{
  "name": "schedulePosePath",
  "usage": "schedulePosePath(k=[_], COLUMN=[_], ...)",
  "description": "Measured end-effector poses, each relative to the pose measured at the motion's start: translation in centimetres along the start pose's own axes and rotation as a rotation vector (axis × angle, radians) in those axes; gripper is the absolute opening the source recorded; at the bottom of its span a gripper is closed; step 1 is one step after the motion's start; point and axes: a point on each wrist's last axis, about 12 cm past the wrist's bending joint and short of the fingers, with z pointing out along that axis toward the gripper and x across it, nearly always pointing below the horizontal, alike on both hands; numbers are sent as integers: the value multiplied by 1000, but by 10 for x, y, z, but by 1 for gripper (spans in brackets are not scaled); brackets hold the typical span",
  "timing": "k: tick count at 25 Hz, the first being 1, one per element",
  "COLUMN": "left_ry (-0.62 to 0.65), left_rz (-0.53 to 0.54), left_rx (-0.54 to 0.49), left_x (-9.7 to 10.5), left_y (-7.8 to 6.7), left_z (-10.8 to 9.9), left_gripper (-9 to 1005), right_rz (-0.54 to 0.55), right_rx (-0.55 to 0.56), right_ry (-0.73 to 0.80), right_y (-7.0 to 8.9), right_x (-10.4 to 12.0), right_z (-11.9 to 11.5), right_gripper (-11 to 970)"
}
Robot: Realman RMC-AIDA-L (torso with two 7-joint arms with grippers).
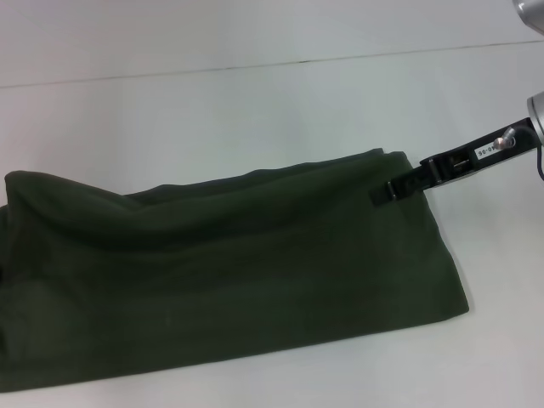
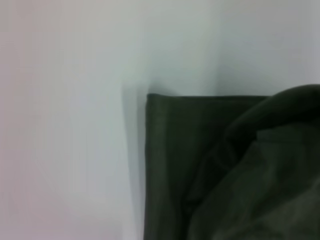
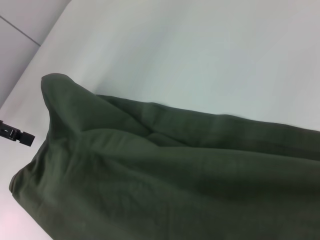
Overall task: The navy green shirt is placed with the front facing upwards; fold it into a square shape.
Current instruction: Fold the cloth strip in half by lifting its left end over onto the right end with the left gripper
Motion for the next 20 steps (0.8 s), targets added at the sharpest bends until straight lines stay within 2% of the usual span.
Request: schedulePosePath(k=[5,20], left_ry=[-24,-41], left_rz=[-14,29], left_rx=[-12,-63], left_x=[-2,-6], left_y=[1,2], left_z=[3,11], left_gripper=[710,709], right_rz=[9,19], right_rx=[-2,8], right_ry=[-2,-19], right_y=[0,-3], right_x=[2,1], right_z=[1,2], right_gripper=[659,659])
